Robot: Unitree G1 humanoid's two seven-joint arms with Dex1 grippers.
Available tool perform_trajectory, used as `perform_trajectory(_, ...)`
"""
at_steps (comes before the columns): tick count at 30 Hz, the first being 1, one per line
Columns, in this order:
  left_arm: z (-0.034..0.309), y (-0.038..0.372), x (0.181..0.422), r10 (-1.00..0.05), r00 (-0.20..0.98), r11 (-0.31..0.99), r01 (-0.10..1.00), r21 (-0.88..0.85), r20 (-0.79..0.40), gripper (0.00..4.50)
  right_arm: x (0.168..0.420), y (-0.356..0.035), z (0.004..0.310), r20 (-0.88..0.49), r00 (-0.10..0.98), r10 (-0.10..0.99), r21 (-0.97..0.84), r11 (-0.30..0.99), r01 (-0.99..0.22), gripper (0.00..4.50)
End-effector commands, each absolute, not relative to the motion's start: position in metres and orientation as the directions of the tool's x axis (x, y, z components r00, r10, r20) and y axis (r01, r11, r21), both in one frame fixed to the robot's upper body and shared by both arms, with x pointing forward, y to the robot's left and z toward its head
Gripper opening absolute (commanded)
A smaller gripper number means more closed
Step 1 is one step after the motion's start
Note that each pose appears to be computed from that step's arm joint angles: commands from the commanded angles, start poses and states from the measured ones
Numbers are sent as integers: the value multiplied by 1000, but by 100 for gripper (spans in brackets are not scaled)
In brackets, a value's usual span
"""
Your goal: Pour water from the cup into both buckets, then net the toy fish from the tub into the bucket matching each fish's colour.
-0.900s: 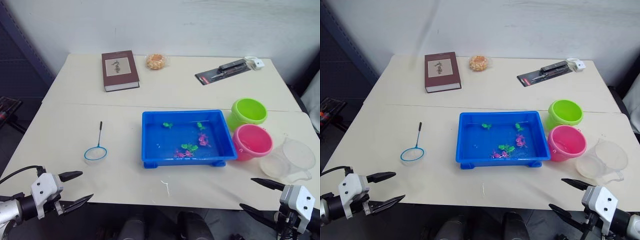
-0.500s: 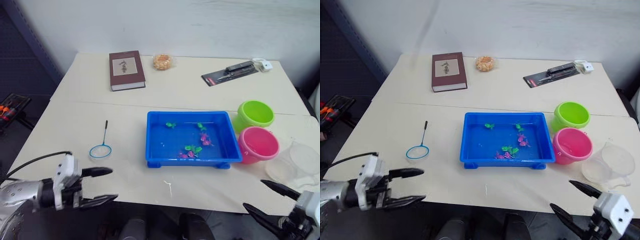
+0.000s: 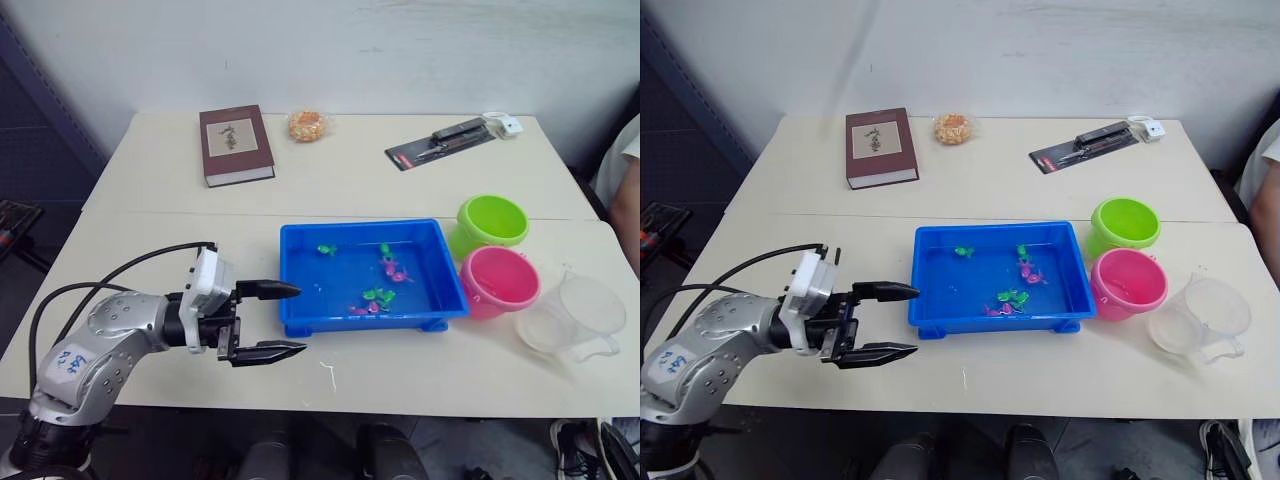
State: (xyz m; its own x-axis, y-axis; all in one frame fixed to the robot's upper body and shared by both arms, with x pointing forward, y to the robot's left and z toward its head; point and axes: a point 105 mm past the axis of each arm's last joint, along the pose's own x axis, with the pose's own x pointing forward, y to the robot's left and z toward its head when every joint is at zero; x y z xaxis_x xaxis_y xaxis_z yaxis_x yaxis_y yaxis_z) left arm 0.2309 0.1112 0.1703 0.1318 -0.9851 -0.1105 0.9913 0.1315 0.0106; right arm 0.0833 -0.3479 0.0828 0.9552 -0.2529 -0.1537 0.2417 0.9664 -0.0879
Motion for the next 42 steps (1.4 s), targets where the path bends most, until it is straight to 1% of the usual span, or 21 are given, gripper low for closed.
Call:
perform_trajectory(1,176,102,228,-989,103,98,994,52,-104,446,98,-367,83,-107,937,-332,-48,943,329,450)
perform_trajectory(3,177,102,228,-989,110,104,992,67,-99,446,109,-373,81,-97,936,-338,-24,941,338,450)
perform_trajectory(5,177,102,227,-987,121,114,991,72,-101,446,125,-376,76,-101,943,-316,19,947,320,450)
perform_trajectory(7,175,104,225,-986,131,124,990,68,-106,446,136,-377,73,-97,950,-296,36,953,300,450)
perform_trajectory(11,171,103,222,-983,143,137,989,60,-115,446,149,-380,67,-99,958,-269,49,960,275,450)
perform_trajectory(15,174,101,226,-982,169,162,984,73,-88,446,159,-388,65,-87,956,-281,51,957,286,450)
perform_trajectory(23,182,101,231,-979,198,195,978,74,-44,446,161,-406,59,-87,932,-351,48,934,355,450)
perform_trajectory(27,182,101,234,-975,218,215,974,69,-32,446,165,-408,59,-63,931,-360,59,930,363,450)
perform_trajectory(29,182,102,236,-974,222,219,973,71,-34,446,167,-411,60,-43,921,-388,76,918,390,450)
perform_trajectory(31,182,103,237,-974,222,220,973,71,-36,446,170,-413,60,-36,916,-400,59,914,402,450)
perform_trajectory(34,182,103,234,-980,193,191,981,46,-44,446,171,-418,60,-27,907,-421,72,904,422,450)
perform_trajectory(38,183,104,236,-980,194,191,980,48,-45,446,169,-422,60,-28,892,-451,67,890,452,450)
perform_trajectory(42,183,104,238,-975,214,211,976,58,-51,446,171,-430,65,-6,850,-527,91,846,525,450)
